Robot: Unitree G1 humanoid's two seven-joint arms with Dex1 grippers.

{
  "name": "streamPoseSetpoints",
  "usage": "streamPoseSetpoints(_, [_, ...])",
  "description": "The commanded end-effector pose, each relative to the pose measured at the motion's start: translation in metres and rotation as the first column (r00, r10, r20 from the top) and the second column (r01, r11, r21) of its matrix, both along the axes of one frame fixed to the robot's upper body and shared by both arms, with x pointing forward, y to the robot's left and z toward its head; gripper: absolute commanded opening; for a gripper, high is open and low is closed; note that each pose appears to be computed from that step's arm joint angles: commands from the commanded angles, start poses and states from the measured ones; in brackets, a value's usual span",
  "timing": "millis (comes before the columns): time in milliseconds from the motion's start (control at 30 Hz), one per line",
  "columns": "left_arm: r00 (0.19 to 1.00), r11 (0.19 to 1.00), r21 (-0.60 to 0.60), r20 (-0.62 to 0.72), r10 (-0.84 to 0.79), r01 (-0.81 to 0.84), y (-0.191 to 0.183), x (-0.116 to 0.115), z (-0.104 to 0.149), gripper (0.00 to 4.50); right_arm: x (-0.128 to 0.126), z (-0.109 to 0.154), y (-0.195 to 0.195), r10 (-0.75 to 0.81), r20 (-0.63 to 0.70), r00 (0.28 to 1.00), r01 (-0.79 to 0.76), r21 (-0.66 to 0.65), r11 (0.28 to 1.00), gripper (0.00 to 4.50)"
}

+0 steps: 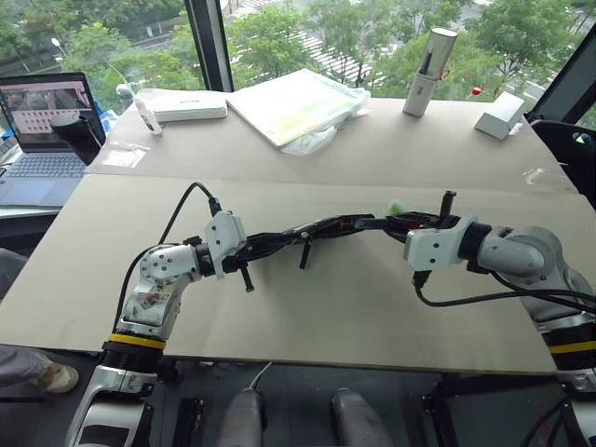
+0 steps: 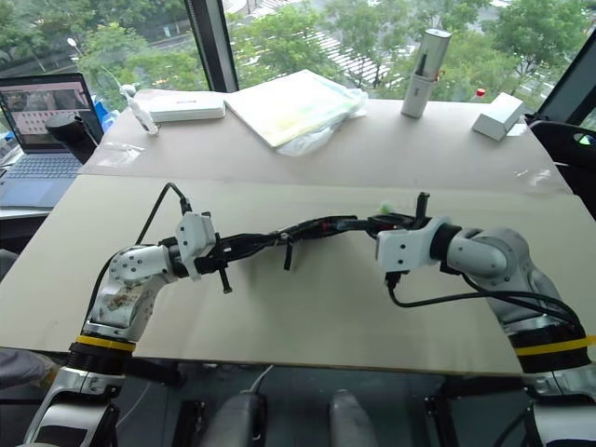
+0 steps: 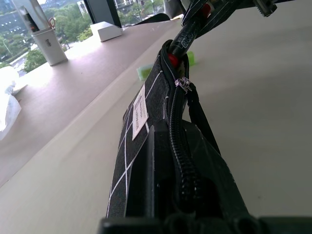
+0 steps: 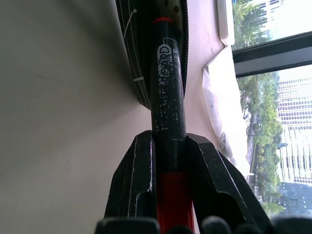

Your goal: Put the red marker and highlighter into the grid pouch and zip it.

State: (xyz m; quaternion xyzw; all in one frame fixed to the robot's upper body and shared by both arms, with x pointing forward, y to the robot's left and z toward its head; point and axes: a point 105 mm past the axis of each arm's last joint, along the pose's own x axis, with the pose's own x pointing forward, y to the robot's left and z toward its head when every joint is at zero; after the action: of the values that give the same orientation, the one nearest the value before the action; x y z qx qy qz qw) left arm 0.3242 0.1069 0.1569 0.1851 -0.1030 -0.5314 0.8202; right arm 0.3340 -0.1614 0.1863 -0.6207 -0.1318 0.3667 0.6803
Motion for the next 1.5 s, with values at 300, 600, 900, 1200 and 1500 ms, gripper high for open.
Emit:
streamPoseSetpoints(300, [0.997, 0.999, -0.003, 0.062, -0.035, 0.035, -0.009, -0.001, 0.012, 0.0, -0.003, 0.003, 0.067, 0.176, 0.071, 0.982, -0.174, -0.041, 0.984, 0.53])
streamPoseSetpoints(600, [0.998, 0.999, -0.006, 0.063, -0.031, 0.031, -0.008, -0.001, 0.012, 0.0, 0.006, 0.01, 0.064, 0.112, 0.045, 0.993, -0.113, 0.038, 0.993, 1.73])
streamPoseSetpoints(900, [0.998, 1.0, -0.006, 0.057, -0.011, 0.011, -0.004, -0.001, 0.01, 0.0, 0.002, 0.058, 0.02, 0.07, -0.084, 0.994, -0.031, 0.397, 0.917, 3.08])
streamPoseSetpoints(1200, [0.998, 1.0, -0.006, 0.061, 0.002, -0.002, -0.002, 0.0, 0.011, 0.0, 0.037, 0.03, -0.062, -0.151, -0.356, 0.922, 0.321, 0.489, 0.811, 3.08])
streamPoseSetpoints(1500, [0.998, 1.0, -0.005, 0.069, 0.009, -0.009, -0.001, -0.001, 0.014, 0.0, 0.079, -0.018, -0.079, -0.251, -0.487, 0.837, 0.506, 0.51, 0.696, 3.08])
